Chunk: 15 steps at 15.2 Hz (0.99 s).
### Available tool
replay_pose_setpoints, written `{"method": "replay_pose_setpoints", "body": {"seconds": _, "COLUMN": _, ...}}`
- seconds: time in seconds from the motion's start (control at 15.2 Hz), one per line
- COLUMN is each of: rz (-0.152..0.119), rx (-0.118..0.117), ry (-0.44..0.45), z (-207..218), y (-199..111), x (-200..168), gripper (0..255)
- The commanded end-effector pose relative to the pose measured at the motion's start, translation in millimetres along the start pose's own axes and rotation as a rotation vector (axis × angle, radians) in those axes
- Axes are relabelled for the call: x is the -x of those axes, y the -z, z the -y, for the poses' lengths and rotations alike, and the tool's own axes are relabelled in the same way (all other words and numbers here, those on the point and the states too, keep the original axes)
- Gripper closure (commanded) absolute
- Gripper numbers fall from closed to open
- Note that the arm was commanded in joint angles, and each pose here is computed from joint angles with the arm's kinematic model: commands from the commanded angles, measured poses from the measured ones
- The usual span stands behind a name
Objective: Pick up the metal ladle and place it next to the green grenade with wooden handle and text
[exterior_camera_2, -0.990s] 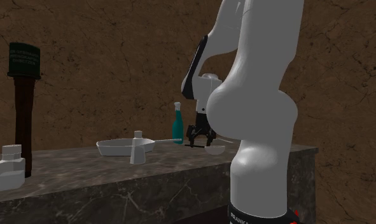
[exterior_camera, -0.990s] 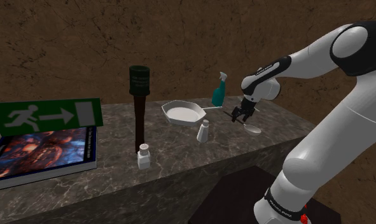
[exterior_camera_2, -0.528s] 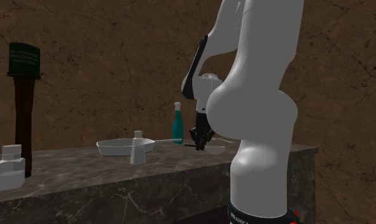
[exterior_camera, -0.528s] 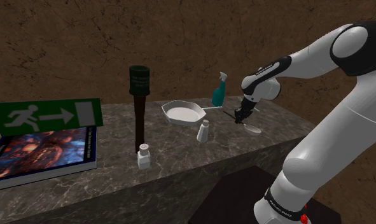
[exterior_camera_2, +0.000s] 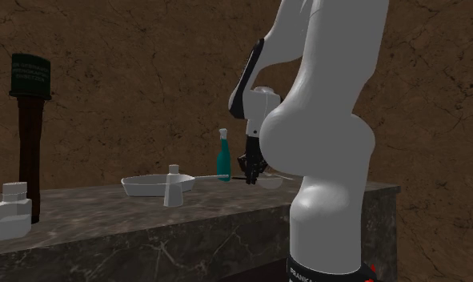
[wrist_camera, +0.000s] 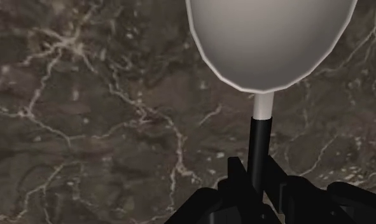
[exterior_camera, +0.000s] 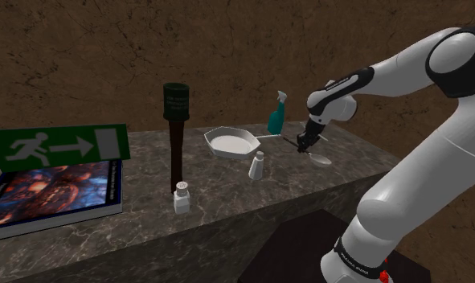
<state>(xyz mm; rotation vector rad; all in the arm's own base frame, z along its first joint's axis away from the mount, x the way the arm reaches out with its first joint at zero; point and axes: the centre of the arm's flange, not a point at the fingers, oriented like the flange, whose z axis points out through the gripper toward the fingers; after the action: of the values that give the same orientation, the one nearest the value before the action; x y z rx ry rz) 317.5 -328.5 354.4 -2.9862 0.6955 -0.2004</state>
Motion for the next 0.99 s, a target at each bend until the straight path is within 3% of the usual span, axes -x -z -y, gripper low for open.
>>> {"method": "replay_pose_setpoints", "body": {"seconds": 0.0, "rz": 0.001, "rx": 0.000, "ry": 0.000, "z": 0.0, "y": 10.5, "x": 0.2, "gripper": 255}}
{"method": "replay_pose_setpoints", "body": {"seconds": 0.92, "rz": 0.001, "rx": 0.000, "ry": 0.000, "z": 7.2, "y": 83.6, "x": -8.0, "gripper": 255}}
